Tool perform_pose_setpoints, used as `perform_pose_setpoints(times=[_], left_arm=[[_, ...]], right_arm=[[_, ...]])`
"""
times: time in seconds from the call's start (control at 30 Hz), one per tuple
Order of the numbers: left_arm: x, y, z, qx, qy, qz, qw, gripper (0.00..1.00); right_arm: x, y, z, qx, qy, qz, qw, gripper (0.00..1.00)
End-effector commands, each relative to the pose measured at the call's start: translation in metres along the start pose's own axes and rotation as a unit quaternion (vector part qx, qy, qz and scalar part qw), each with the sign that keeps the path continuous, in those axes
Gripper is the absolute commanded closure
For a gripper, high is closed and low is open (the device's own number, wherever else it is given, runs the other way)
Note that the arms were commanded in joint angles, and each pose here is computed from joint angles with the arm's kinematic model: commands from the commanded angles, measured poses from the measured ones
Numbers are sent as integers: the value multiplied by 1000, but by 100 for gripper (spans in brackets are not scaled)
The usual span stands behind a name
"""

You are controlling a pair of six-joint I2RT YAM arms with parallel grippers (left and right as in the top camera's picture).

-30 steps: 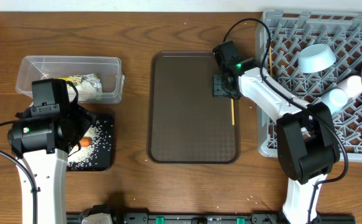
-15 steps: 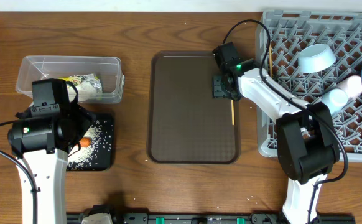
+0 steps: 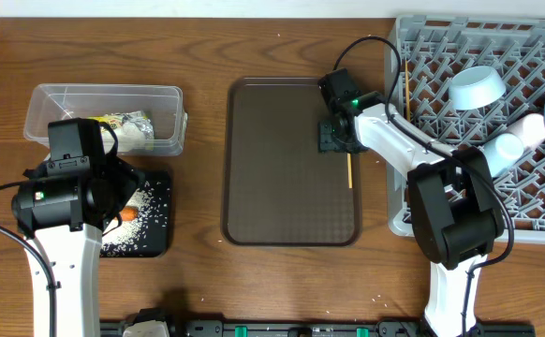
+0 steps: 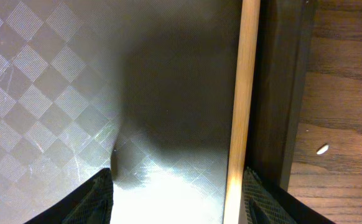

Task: Sort waste into correct bins and load items into the dishwasher rack
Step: 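Return the right gripper to the tray and grasp the second chopstick, then carry the second chopstick into the rack beside the first and release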

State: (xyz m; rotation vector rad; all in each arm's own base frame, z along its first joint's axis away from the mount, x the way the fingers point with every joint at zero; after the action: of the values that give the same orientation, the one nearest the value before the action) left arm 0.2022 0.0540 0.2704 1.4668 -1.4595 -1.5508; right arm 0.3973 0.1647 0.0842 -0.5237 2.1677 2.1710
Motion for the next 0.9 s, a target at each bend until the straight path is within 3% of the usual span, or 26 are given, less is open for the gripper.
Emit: perform_pose_setpoints(times=[0.0,0.13,0.3,0.67,0.87], left_arm=[[-1,-1,2,-7,10,-4,1000,2],[-1,-1,2,-7,10,-4,1000,2],[-1,-1,2,-7,10,-4,1000,2],[-1,-1,2,-7,10,-4,1000,2],[-1,-1,2,-7,10,-4,1000,2]], right_arm=[[5,-8,-1,-11,-9,15,1000,39],[7,-12,1,-18,-8,22,1000,41],[8,-15,3,-19,-6,26,999,51],[7,-16,3,-16,2,24,1000,97],[8,-15,7,-39,2,27,999,99]])
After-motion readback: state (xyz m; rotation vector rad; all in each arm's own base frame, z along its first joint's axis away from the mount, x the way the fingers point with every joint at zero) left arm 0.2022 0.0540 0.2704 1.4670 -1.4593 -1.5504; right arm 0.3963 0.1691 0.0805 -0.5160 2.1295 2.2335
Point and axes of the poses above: each gripper's point midway between its finger pads, its own y axis back along the fingers, its own z axis along the line the jaws close on, x = y × z, the point moved 8 cm from there along y, back along the fingers, and after that the axes turned 13 degrees about y, right-handed, at the moved point
